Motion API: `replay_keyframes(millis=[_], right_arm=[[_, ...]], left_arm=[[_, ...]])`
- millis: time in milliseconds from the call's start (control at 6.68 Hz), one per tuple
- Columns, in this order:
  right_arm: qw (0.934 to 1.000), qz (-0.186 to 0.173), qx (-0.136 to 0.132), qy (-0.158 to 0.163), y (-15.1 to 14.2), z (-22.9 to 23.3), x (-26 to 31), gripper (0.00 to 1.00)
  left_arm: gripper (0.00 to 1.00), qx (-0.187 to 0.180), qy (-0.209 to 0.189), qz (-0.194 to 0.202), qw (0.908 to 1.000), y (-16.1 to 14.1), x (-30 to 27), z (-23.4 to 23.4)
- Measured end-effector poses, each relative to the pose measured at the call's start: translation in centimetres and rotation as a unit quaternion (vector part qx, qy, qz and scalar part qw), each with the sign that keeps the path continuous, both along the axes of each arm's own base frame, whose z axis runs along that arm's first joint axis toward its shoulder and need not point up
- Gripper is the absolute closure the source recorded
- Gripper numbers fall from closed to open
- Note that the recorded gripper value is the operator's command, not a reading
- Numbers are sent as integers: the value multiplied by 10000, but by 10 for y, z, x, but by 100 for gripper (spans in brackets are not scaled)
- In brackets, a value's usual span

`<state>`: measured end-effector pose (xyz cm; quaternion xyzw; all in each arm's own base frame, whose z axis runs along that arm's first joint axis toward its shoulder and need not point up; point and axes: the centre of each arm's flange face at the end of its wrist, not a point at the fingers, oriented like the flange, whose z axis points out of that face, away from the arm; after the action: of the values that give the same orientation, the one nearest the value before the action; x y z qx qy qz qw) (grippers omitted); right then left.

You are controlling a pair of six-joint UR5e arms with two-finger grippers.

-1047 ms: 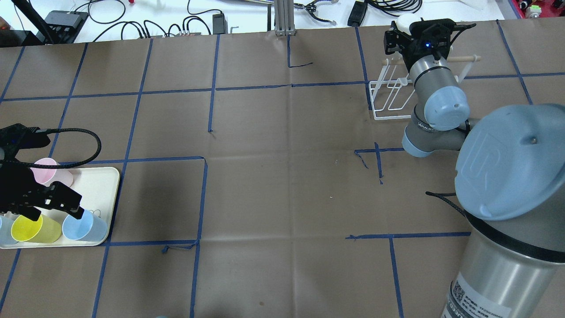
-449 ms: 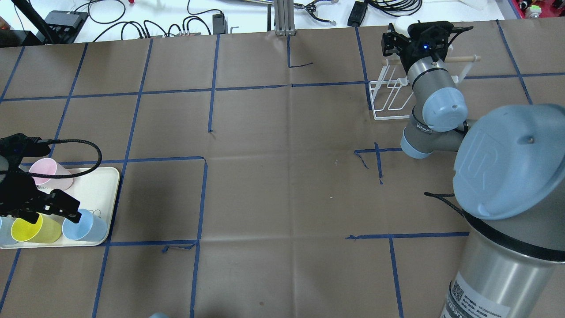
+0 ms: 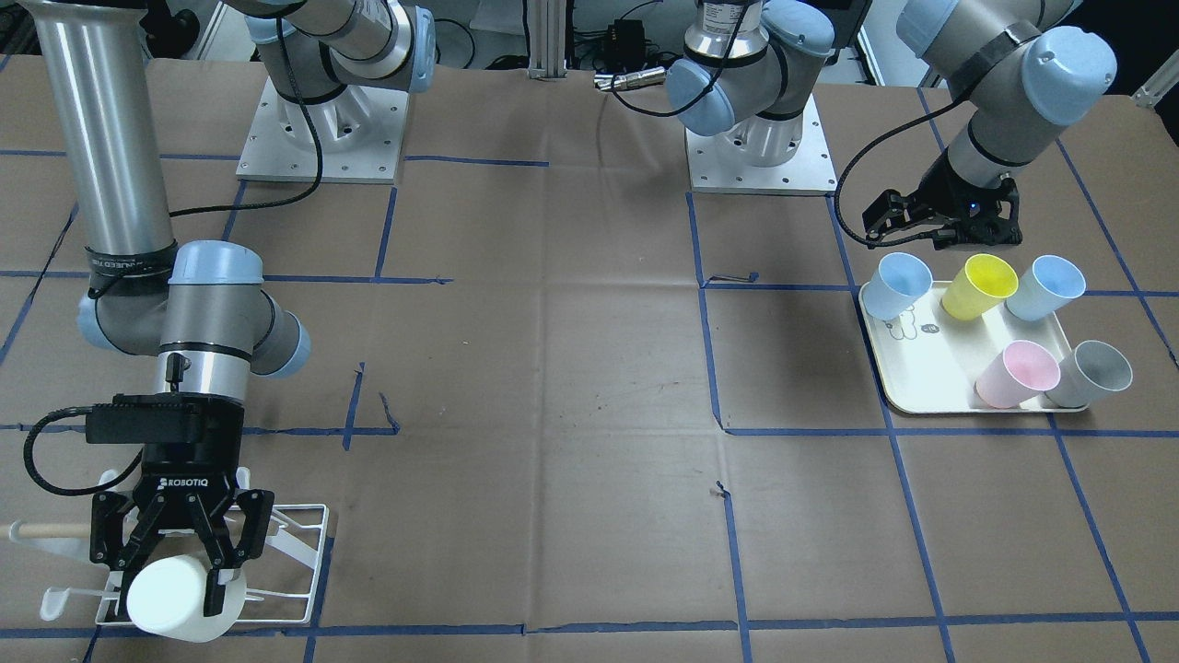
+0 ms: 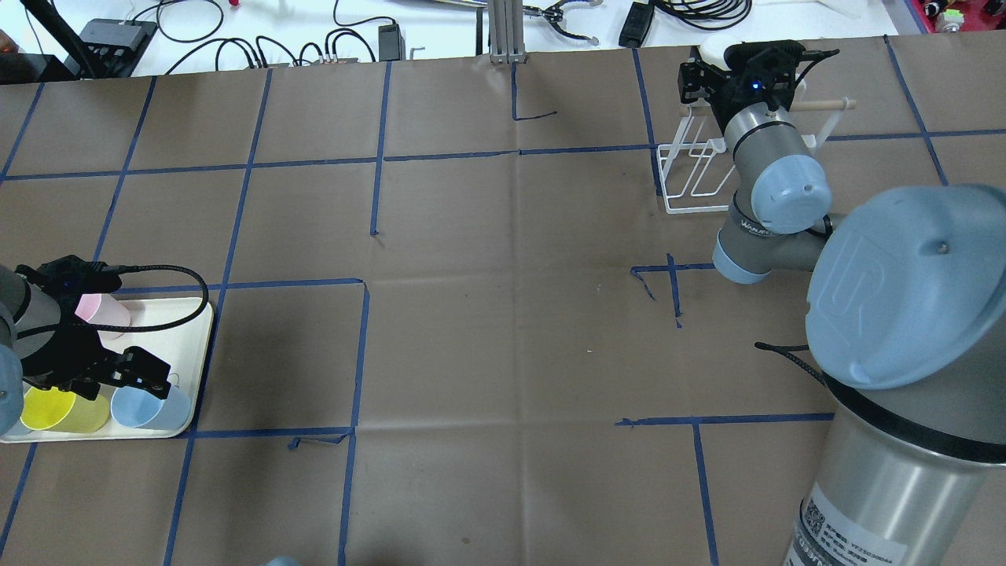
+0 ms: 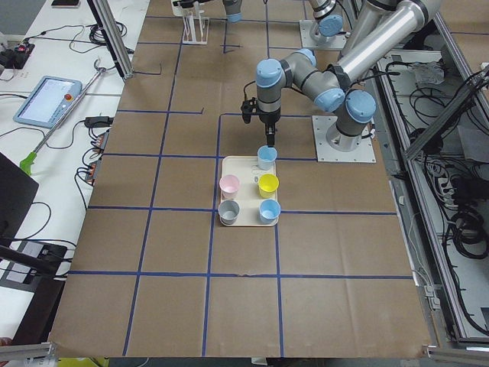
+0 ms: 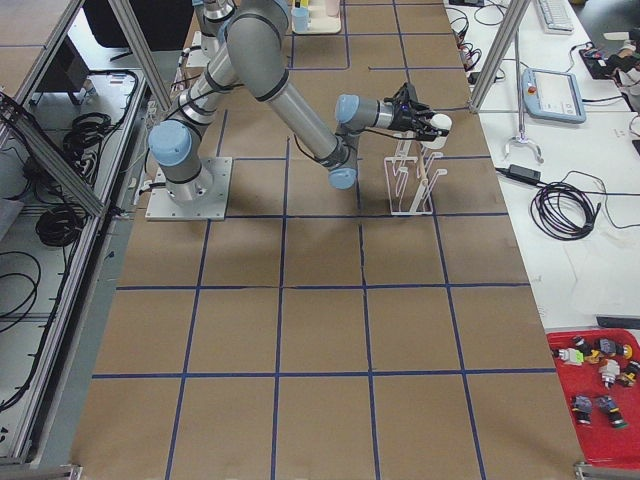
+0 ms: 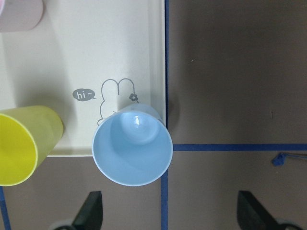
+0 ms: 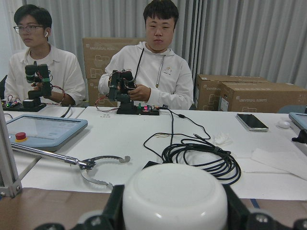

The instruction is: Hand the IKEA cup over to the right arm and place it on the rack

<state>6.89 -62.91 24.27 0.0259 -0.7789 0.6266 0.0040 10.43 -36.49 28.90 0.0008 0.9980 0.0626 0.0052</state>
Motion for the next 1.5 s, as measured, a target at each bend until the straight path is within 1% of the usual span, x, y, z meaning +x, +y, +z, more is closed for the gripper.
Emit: replay_keyframes(millis=[150,449,599,748,898,1047,1197,1347,1496], right_arm=[[10000,19,5,-2,0,1,0,0],[9998,35,168,-51,-2,1,1,1],[9997,39,215,-60,-3,1,2,1],[9997,43,251,-65,-4,2,2,1],[9995,58,308,-72,-4,8,4,1],[9993,92,355,-78,-4,22,9,1],[9993,144,329,-77,0,43,15,1],[9995,223,196,-62,7,69,25,0],[9995,312,45,-46,15,92,36,0]], left_arm=[[1,28,27,11,10000,-2,1,-18],[1,46,28,14,10000,-5,4,-49],[1,82,42,10,10000,-4,3,-56],[5,122,57,8,9999,-3,2,-60],[27,135,60,9,9999,-3,2,-61],[56,136,53,14,9999,-3,2,-62],[84,131,29,34,9999,-4,3,-62],[100,127,5,55,9999,-5,5,-61],[100,117,-21,69,9999,-6,5,-59]])
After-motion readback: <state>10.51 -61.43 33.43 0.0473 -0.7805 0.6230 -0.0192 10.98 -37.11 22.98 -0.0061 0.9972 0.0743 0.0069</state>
